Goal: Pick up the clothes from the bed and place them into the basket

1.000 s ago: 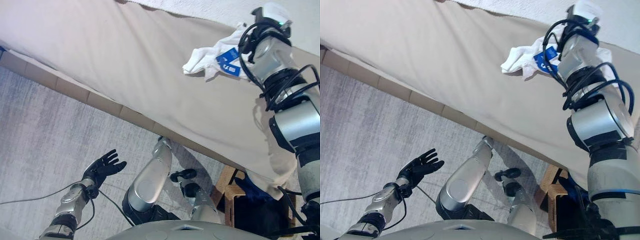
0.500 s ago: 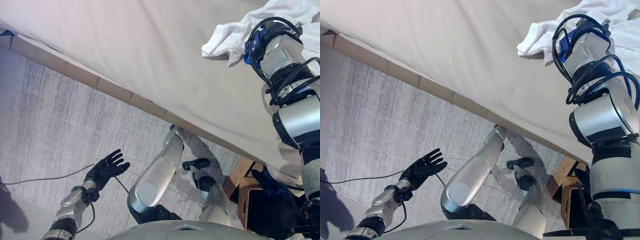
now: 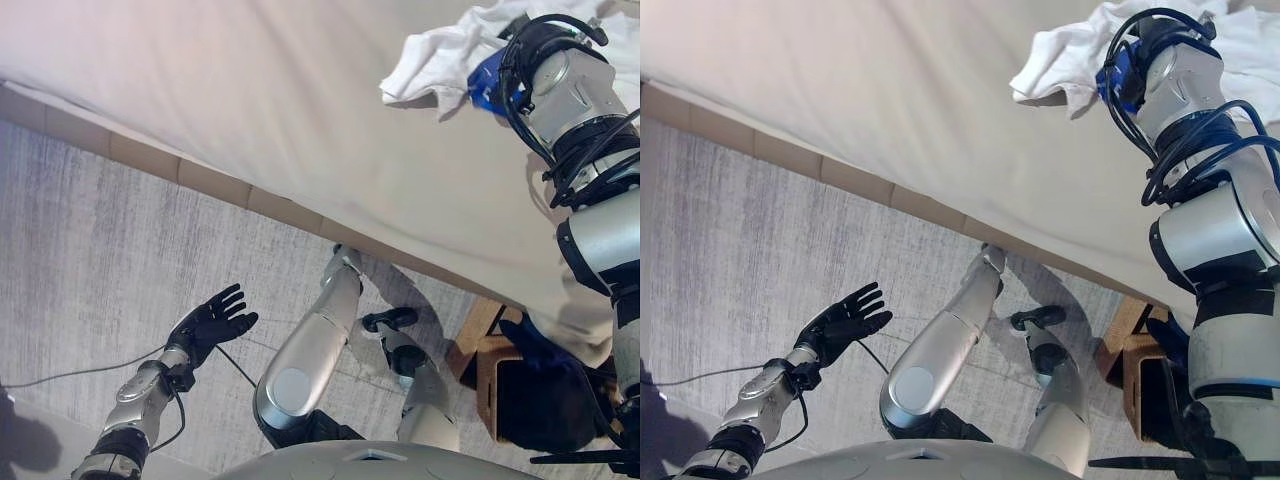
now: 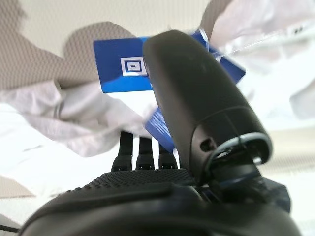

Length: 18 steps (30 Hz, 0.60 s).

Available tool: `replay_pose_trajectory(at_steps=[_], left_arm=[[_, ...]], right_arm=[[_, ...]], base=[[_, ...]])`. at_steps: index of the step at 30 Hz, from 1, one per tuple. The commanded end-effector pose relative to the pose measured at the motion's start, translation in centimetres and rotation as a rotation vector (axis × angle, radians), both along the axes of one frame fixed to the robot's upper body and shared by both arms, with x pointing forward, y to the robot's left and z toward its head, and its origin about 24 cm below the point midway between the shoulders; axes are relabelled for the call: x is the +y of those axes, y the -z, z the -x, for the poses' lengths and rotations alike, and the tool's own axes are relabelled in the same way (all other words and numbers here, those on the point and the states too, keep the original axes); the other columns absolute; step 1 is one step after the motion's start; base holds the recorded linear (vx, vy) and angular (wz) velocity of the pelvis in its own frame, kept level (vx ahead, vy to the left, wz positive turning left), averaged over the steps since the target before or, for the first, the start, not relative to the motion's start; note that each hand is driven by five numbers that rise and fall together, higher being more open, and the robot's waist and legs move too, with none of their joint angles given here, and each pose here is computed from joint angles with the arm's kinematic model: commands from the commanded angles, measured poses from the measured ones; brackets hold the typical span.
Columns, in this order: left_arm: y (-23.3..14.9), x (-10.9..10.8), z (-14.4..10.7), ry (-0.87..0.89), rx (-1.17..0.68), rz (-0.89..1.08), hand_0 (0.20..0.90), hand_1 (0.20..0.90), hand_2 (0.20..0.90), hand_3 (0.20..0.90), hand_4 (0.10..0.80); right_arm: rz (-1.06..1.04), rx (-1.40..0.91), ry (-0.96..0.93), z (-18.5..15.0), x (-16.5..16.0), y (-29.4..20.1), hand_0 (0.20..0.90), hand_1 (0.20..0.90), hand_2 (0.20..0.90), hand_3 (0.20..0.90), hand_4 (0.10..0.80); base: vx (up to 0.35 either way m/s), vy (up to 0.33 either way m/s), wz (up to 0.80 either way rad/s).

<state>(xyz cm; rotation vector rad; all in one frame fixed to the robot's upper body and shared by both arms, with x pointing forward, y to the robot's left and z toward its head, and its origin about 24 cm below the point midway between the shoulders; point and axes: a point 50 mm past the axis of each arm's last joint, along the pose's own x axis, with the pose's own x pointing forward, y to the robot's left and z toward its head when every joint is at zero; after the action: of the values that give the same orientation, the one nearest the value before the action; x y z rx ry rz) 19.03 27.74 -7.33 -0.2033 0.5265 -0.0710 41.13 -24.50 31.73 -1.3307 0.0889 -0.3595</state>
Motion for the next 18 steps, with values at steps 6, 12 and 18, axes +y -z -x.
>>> replay_pose_trajectory(at_steps=[6, 12, 18], left_arm=[[0.3, 4.9, 3.5, -0.144, 0.118, -0.185, 0.900, 0.900, 0.900, 0.900, 0.800], [1.2, 4.5, 4.0, -0.151, 0.195, -0.239, 0.900, 0.900, 0.900, 0.900, 0.800], [2.6, 3.1, 5.1, -0.108, 0.282, -0.244, 0.900, 0.900, 0.900, 0.900, 0.800]], right_arm=[[-0.038, -0.240, -0.222, 1.4, 1.4, -2.6, 0.300, 0.300, 0.300, 0.200, 0.100], [-0.078, -0.315, -0.222, 3.3, -1.3, -1.0, 0.300, 0.300, 0.300, 0.200, 0.100], [-0.101, -0.319, -0.178, 4.6, -3.2, 0.7, 0.300, 0.300, 0.300, 0.200, 0.100]], base=[[-0.007, -0.099, -0.25], [0.043, -0.107, -0.28], [0.064, -0.010, -0.16]])
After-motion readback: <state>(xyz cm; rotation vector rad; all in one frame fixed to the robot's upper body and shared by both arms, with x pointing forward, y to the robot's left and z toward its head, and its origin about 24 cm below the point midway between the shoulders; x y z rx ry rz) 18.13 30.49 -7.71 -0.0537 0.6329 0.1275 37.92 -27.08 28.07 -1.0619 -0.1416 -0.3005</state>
